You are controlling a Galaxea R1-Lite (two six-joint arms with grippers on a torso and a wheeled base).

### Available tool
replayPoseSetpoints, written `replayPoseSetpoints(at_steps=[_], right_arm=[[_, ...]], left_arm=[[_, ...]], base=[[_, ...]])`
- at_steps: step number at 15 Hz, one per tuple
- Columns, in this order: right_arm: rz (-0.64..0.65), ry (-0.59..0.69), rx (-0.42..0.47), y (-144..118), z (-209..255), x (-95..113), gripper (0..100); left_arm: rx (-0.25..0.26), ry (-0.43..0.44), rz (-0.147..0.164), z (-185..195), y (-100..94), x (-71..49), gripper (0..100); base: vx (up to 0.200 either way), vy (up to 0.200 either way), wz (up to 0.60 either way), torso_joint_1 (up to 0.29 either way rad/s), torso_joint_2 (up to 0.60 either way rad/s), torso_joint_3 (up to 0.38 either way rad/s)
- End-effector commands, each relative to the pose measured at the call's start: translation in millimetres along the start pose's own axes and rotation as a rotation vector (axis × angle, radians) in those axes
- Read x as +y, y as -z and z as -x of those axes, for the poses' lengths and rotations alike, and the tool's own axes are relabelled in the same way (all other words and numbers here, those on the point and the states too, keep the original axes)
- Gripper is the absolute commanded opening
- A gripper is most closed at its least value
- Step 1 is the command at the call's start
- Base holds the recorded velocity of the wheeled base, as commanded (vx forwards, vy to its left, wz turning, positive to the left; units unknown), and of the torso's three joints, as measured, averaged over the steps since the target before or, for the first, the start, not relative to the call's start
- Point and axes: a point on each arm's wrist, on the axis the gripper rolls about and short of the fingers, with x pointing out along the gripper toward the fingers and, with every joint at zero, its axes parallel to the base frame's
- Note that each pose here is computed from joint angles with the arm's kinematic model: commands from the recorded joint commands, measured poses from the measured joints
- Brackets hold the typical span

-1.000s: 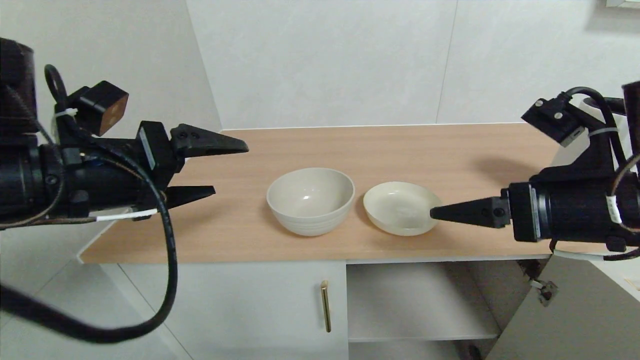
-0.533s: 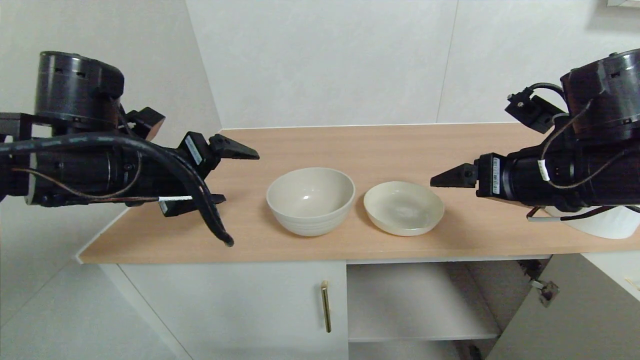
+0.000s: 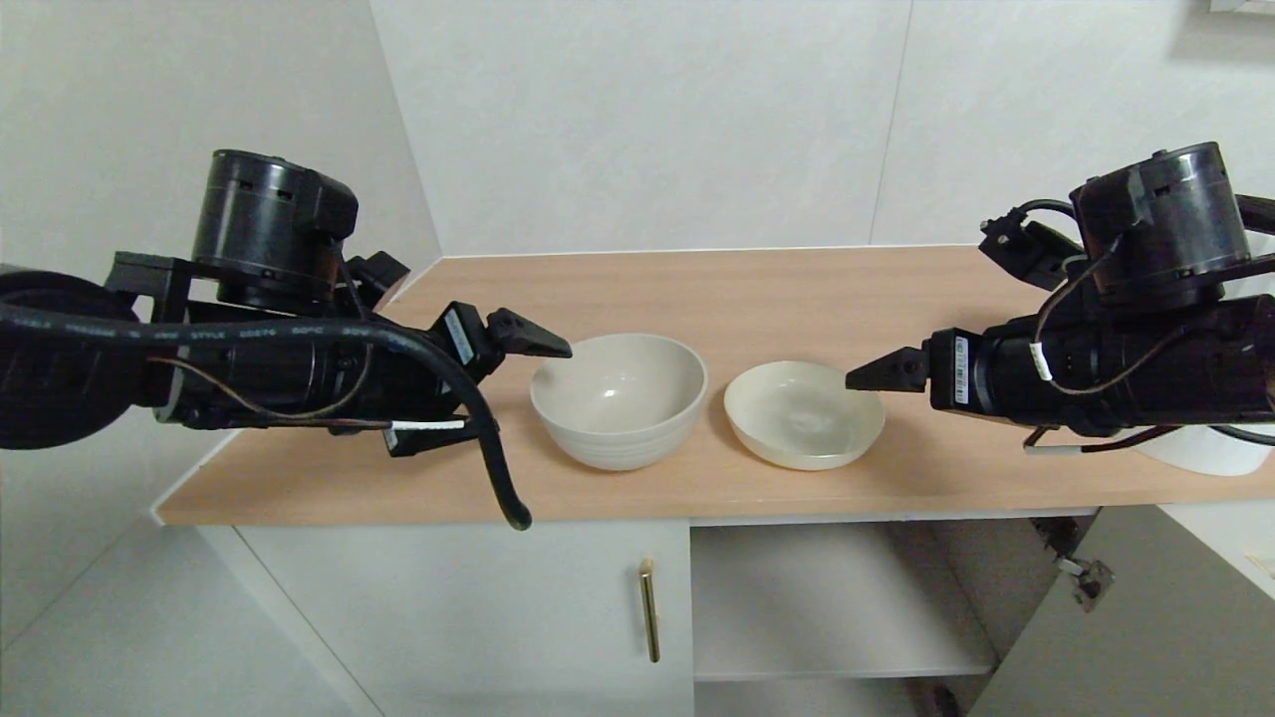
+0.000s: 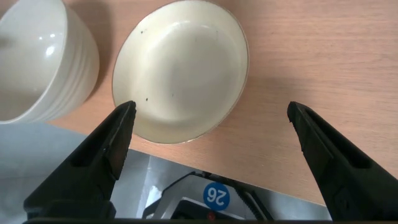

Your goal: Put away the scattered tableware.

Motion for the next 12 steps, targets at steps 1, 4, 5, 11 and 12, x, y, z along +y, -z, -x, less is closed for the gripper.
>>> replayPoseSetpoints(at_steps=[1, 4, 5, 11, 12], right_arm=[[0.0, 0.002, 0.004, 0.6, -1.4, -0.3, 100], [0.006, 0.002, 0.004, 0.6, -2.0, -0.4, 100], [0.007, 0.001, 0.005, 0.8, -2.0, 0.0, 100], [0.006, 0.007, 0.012, 1.4, -5.2, -0.7, 100], [0.007, 0.004, 0.01, 1.1, -5.0, -0.1, 100]], left_arm=[[0.015, -0.003, -0.003, -4.5, 2.8, -0.6, 100], [0.02, -0.005, -0.003, -5.5, 3.7, -0.1, 100], [0.025, -0.005, -0.006, -6.4, 5.0, -0.4, 100], [0.037, -0.017, -0.002, -12.6, 6.1, 1.6, 0], [0.037, -0.017, -0.002, -12.6, 6.1, 1.6, 0]], base=[[0.0, 0.0, 0.0, 0.0, 0.0, 0.0], [0.0, 0.0, 0.0, 0.0, 0.0, 0.0], [0.0, 0.0, 0.0, 0.0, 0.0, 0.0], [0.0, 0.0, 0.0, 0.0, 0.0, 0.0], [0.0, 0.0, 0.0, 0.0, 0.0, 0.0]])
